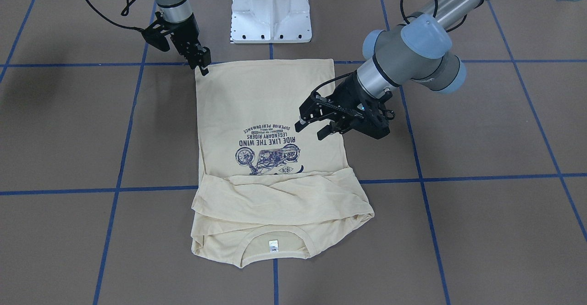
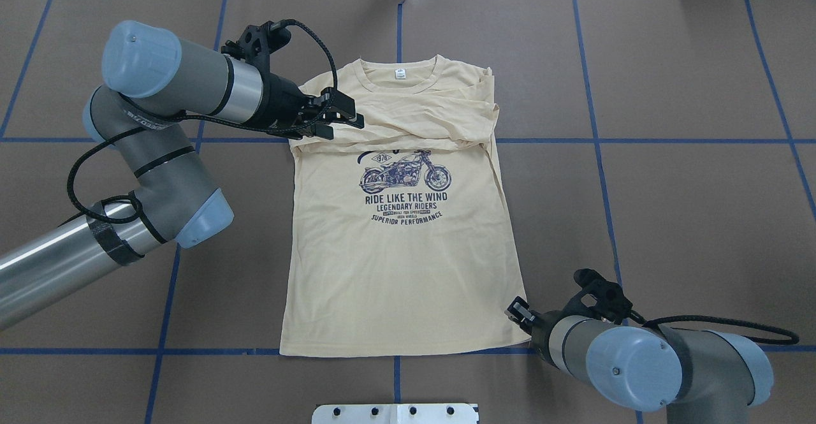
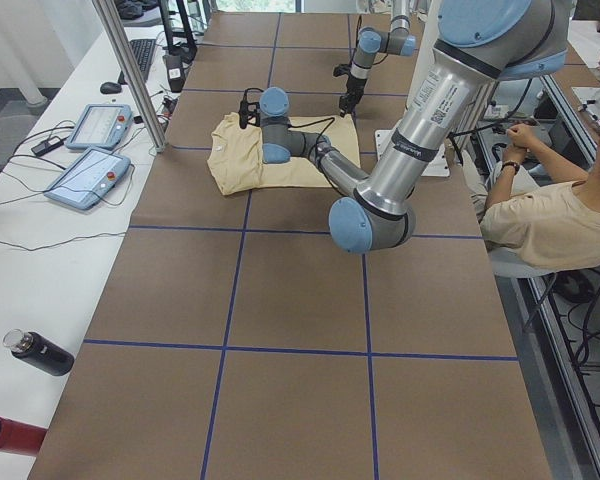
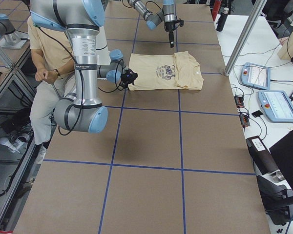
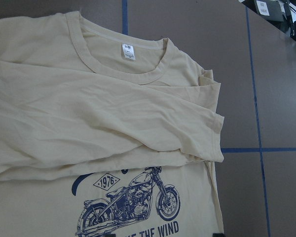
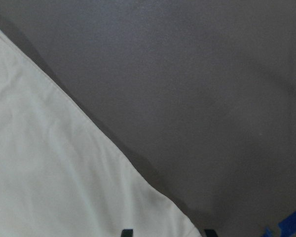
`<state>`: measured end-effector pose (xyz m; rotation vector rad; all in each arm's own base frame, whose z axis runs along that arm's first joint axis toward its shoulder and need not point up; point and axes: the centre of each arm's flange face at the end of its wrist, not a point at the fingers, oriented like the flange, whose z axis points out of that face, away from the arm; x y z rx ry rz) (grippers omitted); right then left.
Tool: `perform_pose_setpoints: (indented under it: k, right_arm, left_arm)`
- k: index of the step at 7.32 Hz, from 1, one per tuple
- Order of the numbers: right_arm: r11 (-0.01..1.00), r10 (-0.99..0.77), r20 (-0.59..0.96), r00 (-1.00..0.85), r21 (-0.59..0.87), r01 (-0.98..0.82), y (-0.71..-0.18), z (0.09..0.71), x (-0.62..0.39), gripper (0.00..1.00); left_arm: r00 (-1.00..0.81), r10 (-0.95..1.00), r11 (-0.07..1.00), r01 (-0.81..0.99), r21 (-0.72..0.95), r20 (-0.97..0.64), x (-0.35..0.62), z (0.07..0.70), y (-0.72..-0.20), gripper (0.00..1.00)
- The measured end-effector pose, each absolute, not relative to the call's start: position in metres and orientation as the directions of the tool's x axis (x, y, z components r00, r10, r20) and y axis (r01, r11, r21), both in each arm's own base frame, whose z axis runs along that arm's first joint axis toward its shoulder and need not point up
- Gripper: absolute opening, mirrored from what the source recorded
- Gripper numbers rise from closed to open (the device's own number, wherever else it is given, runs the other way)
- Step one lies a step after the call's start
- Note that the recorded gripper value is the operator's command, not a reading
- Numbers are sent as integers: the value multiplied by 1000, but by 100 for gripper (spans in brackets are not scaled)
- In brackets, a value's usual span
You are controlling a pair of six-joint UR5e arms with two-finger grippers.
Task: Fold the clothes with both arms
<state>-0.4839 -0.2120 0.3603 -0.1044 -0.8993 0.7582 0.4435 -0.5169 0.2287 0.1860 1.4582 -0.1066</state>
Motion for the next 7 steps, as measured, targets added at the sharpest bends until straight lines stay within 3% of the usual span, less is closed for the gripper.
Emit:
perform_pose_setpoints:
  k: [1,7]
  right_arm:
    - [741,636,663,395,-380,-554,-211,359,-482,72]
    - [754,627,643,440,-360,-549,-197,355,-487,68]
  left_arm:
    - [111,41,981,184,61,-993,444,228,-517,73]
    - [110,40,981,183,60,-993,444,228,-516,73]
